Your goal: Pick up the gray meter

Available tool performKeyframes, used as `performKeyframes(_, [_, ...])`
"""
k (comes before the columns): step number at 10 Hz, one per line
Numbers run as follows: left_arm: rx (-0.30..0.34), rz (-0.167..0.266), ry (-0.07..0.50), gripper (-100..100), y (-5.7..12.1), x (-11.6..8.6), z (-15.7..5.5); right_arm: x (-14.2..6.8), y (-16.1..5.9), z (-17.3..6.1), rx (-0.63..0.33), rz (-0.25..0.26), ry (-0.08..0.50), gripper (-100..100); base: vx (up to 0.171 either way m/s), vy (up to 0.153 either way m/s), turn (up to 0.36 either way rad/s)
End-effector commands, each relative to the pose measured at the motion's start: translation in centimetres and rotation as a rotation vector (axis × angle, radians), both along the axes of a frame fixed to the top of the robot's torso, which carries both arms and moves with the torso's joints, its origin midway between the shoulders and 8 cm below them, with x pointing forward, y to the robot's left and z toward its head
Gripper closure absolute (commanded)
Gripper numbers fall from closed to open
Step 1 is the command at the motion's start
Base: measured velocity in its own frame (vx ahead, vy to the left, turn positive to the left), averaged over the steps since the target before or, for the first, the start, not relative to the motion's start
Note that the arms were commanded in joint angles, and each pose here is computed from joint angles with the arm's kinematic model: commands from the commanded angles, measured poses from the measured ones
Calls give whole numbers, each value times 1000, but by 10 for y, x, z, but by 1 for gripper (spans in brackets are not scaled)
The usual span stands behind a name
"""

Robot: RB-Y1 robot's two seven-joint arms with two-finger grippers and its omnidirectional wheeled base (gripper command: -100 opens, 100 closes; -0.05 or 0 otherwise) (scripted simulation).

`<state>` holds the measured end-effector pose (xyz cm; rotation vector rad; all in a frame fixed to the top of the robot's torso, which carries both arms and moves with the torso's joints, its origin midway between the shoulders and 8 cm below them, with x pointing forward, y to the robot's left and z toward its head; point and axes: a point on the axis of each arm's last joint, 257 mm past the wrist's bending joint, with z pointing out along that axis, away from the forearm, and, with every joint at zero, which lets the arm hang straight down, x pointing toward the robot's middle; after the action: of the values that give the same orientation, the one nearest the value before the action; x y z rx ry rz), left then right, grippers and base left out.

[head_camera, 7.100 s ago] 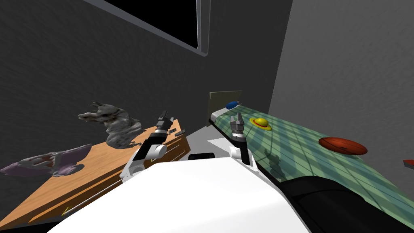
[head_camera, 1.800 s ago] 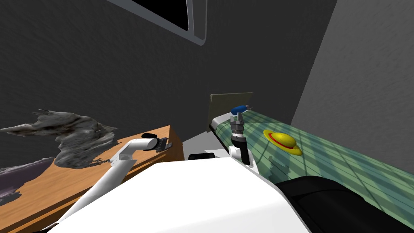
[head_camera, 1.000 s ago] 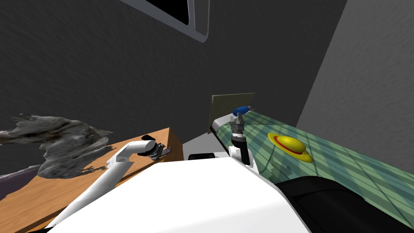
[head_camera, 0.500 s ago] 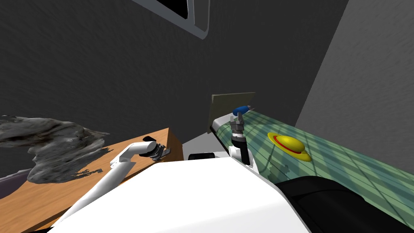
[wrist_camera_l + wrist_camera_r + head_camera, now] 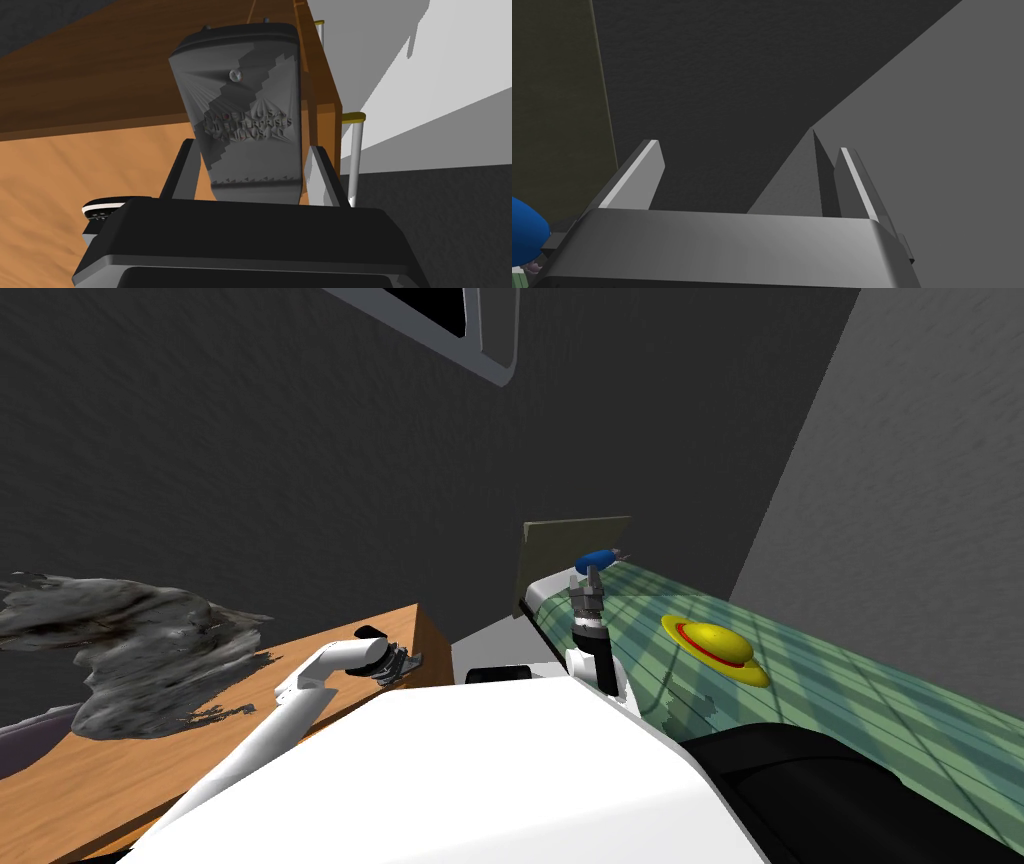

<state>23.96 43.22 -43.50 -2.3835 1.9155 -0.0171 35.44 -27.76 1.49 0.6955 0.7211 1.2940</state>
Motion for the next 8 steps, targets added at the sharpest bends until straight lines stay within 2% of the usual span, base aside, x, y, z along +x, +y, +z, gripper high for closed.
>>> performKeyframes(1, [0,0,0,100,0,0,0,0,0,0,0,0,0,0,0,0,0])
performKeyframes(2, [0,0,0,100,0,0,0,0,0,0,0,0,0,0,0,0,0])
performKeyframes(3, [0,-1,0,0,0,0,0,0,0,0,0,0,0,0,0,0,0])
performKeyframes(4, [0,-6,0,100,0,2,10,0,0,0,0,0,0,0,7,-4,36])
performKeyframes(6, [-1,-11,1,100,-1,2,19,0,0,0,0,0,0,0,13,-5,27])
performKeyframes(7, [0,-10,-2,100,-1,3,16,0,0,0,0,0,0,0,6,-2,6])
performKeyframes(8, [0,-10,-1,0,-1,3,17,0,0,0,0,0,0,0,0,0,0])
